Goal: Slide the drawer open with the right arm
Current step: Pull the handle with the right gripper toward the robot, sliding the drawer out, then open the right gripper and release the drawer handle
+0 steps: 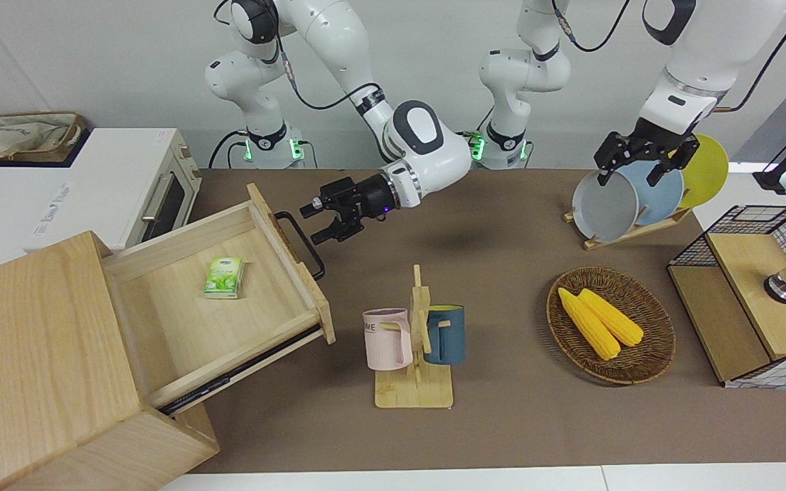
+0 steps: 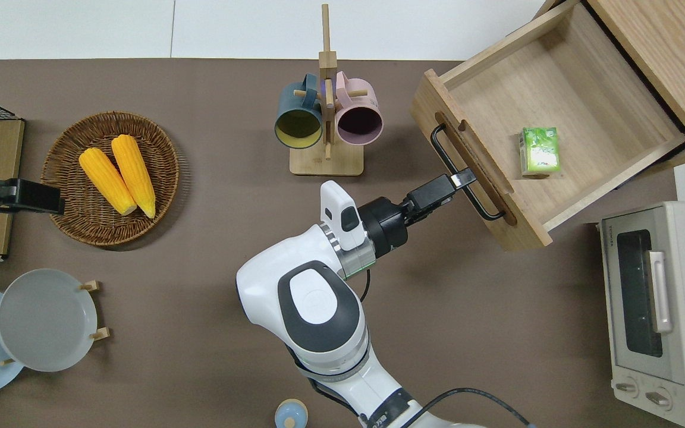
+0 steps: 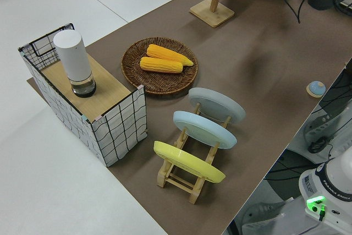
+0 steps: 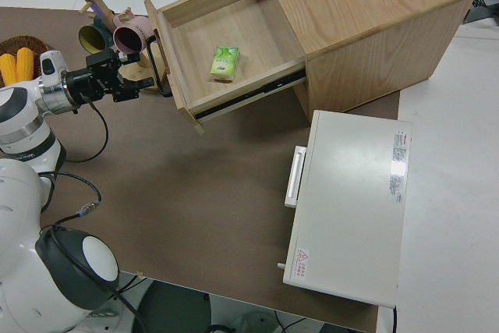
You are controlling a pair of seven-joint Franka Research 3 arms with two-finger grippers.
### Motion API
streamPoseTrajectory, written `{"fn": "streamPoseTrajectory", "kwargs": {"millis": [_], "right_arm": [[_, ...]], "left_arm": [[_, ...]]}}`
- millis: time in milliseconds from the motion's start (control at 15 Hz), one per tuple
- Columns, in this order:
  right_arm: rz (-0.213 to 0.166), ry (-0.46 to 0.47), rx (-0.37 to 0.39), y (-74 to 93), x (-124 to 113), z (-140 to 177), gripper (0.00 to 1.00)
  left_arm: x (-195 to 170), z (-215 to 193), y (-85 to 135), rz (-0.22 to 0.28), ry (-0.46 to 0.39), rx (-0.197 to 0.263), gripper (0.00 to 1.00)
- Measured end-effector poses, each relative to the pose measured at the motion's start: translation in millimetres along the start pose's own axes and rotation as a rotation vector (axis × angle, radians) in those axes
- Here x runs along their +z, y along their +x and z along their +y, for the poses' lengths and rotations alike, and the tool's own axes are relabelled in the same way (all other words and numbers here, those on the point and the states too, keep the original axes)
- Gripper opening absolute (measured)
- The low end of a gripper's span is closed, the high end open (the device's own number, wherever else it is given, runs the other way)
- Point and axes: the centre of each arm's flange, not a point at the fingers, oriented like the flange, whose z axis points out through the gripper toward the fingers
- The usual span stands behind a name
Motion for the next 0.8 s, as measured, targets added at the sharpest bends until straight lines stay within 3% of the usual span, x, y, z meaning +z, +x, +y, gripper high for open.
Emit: {"fn": "streamPoseTrajectory", "kwargs": {"millis": [467,800], "right_arm": [[-0.046,0.2,0.119,-2.2,-29,31,0.99],[-0.123,0.525,0.243,-20.2,-36,114,0.99]], "left_arm": [[0,0,0,0.0,0.0,0.0,1.0],[0,0,0,0.0,0.0,0.0,0.99]]}}
